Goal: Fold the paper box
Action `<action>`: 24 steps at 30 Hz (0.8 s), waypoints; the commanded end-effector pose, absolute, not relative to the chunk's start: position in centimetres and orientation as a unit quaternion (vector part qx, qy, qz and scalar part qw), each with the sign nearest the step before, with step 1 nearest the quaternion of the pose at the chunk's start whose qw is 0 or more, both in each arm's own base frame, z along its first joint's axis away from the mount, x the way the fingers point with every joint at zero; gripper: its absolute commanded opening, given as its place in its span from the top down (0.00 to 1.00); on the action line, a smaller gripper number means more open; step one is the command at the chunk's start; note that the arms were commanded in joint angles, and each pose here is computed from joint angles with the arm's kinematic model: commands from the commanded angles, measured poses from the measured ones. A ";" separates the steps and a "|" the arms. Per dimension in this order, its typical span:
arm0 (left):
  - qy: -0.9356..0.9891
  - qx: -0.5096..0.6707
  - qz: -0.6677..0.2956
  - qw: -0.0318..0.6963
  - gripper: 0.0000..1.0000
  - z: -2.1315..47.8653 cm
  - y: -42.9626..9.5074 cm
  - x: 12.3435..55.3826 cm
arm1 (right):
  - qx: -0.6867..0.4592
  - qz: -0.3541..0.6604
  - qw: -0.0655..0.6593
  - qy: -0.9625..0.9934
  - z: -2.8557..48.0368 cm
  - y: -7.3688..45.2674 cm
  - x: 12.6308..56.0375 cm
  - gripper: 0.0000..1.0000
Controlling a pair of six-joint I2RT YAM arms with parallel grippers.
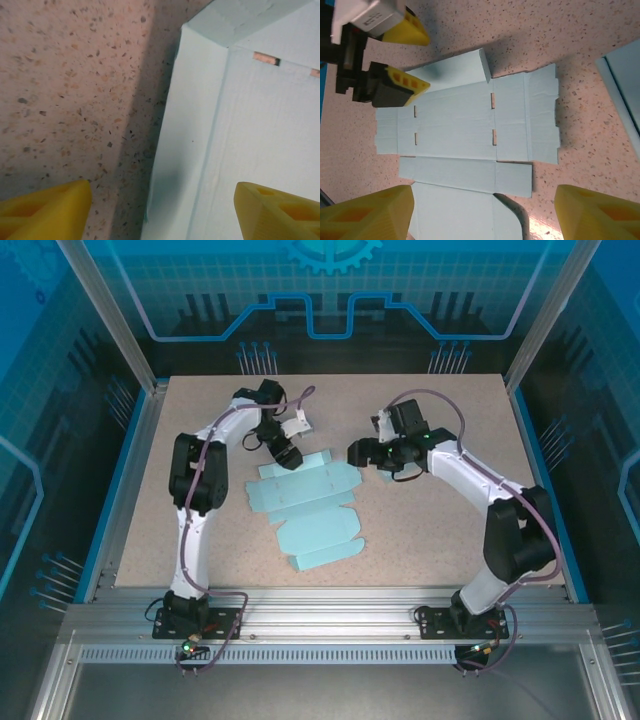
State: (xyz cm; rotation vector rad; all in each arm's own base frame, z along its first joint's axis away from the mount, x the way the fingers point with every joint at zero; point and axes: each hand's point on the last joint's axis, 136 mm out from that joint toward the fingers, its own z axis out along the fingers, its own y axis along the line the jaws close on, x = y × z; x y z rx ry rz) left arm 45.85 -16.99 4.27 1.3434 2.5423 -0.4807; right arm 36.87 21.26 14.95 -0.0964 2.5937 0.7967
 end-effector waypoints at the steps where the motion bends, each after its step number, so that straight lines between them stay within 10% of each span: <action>1: 0.874 0.446 -0.178 0.065 0.25 4.0 -16.8 44.5 | -0.035 0.277 0.227 0.933 15.6 20.6 36.4 0.24; 18: 0.877 0.442 -0.188 0.021 0.52 2.2 -16.3 42.8 | -0.027 0.253 0.250 0.934 16.3 19.4 36.3 0.21; 24: 0.879 0.451 -0.131 0.083 0.98 3.1 -15.9 44.7 | -0.020 0.239 0.260 0.935 16.7 18.7 36.5 0.16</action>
